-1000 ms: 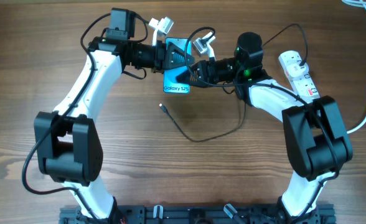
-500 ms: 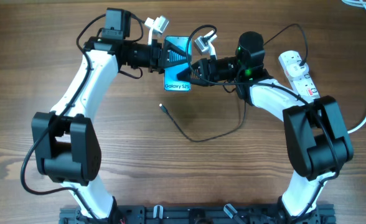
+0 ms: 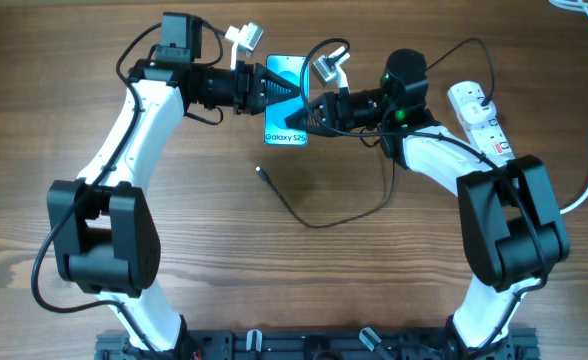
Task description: Plug charger to phone and switch on socket
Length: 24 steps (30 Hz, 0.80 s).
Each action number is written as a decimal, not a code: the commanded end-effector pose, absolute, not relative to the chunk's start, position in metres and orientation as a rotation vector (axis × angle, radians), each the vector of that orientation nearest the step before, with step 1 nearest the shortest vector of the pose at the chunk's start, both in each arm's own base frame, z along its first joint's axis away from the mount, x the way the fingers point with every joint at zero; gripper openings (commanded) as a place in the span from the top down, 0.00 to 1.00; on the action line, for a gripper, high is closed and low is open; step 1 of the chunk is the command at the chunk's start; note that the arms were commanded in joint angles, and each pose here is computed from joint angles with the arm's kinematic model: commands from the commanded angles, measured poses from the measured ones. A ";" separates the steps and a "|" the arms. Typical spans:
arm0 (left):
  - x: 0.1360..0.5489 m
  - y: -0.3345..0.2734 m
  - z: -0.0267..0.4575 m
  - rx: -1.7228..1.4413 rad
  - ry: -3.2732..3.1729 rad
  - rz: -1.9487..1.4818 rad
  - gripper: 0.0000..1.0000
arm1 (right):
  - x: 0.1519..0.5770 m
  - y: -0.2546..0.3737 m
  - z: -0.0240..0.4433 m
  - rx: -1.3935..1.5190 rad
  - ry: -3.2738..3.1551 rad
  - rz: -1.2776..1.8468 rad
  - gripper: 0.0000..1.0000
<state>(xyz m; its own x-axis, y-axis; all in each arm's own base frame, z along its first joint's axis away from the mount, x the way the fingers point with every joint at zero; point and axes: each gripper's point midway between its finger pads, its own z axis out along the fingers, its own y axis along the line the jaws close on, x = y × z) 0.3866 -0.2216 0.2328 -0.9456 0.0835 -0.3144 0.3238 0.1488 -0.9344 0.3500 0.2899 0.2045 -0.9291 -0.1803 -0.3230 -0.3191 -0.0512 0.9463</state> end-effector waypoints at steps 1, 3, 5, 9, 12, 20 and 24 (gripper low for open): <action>0.368 -0.226 0.272 0.540 2.059 -2.050 0.71 | 0.351 0.288 0.197 -0.494 2.143 2.168 0.96; 0.368 -0.226 0.272 0.541 2.058 -2.051 0.82 | 0.349 0.289 0.197 -0.501 2.144 2.172 0.96; 0.368 -0.226 0.272 0.542 2.058 -2.049 0.89 | 0.349 0.289 0.197 -0.502 2.143 2.172 0.96; 0.384 -0.224 0.243 0.444 2.218 -1.839 0.96 | 0.349 0.289 0.198 -0.493 2.154 2.182 0.73; 0.398 -0.201 0.183 0.218 2.548 -1.426 0.96 | 0.345 0.288 0.197 -0.540 2.138 2.181 0.48; 0.380 -0.078 0.096 -0.472 2.994 -0.260 0.96 | 0.352 0.286 0.146 -0.407 2.255 2.015 0.24; 0.376 -0.053 0.093 -0.528 2.971 0.019 0.96 | 0.358 0.258 0.059 -0.160 2.620 1.500 0.25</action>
<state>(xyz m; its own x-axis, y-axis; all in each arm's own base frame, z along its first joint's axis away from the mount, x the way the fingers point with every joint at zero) 0.3743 -0.0829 0.0960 -0.9546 -0.2953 -0.0383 -0.2819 0.9378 -0.2028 0.3434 0.2746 0.0935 -0.9977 -0.0660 0.0182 -0.0025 0.3001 0.9539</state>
